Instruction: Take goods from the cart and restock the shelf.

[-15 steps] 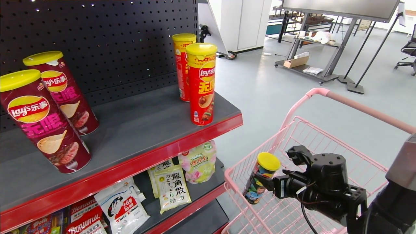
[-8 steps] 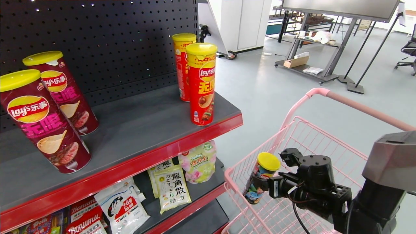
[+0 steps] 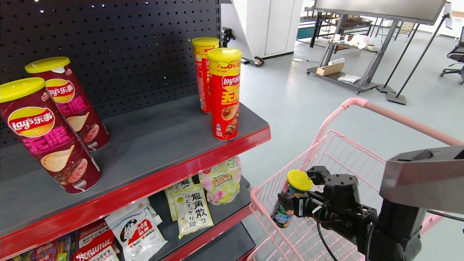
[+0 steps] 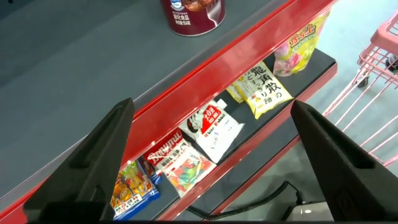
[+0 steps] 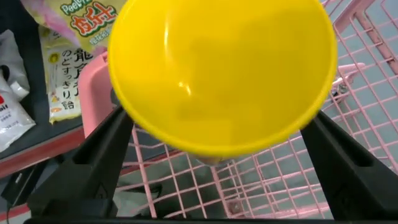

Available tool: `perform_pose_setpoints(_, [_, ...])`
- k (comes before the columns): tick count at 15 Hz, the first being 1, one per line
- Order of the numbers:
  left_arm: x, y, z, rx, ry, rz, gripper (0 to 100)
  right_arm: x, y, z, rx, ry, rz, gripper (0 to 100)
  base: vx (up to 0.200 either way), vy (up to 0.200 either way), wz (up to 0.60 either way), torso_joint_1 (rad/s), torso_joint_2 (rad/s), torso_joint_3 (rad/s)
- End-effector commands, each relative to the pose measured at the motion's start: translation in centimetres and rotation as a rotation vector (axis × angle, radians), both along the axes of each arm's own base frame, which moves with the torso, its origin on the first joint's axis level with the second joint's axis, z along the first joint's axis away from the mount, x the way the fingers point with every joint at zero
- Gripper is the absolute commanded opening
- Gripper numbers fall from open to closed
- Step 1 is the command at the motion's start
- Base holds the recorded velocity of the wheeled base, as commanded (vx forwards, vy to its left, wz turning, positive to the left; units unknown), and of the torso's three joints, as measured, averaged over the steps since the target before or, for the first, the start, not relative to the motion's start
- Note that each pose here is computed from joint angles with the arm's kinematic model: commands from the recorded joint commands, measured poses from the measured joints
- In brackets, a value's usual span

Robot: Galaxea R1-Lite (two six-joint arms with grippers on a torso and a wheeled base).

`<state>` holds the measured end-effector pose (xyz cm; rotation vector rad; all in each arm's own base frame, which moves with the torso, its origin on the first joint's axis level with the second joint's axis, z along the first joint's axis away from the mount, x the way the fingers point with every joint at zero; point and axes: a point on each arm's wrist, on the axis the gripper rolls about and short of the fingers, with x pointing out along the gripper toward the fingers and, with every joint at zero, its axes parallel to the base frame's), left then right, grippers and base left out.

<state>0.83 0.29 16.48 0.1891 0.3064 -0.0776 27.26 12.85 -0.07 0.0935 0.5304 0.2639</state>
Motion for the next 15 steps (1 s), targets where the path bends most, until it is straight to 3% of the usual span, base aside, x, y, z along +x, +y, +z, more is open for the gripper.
perform_pose_setpoints(1, [0.0,0.0,0.0,0.001,0.003,0.0,100,0.7,0.3,-0.5,-0.001,-0.004,-0.003,100,0.0,0.0,0.0,0.0,0.0,0.0])
perform_pose_setpoints(7, [0.0,0.0,0.0,0.001,0.002,0.002,100,1.4,0.7,-1.5,-0.007,0.001,-0.01,100,0.0,0.0,0.0,0.0,0.0,0.0])
perform_pose_setpoints(8, [0.0,0.0,0.0,0.001,0.003,0.0,100,1.5,0.7,-1.5,-0.007,0.001,-0.012,0,0.0,0.0,0.0,0.0,0.0,0.0])
perform_pose_setpoints(15, [0.0,0.0,0.0,0.001,0.001,0.002,100,0.6,0.5,-0.6,-0.033,-0.027,-0.045,0,0.0,0.0,0.0,0.0,0.0,0.0])
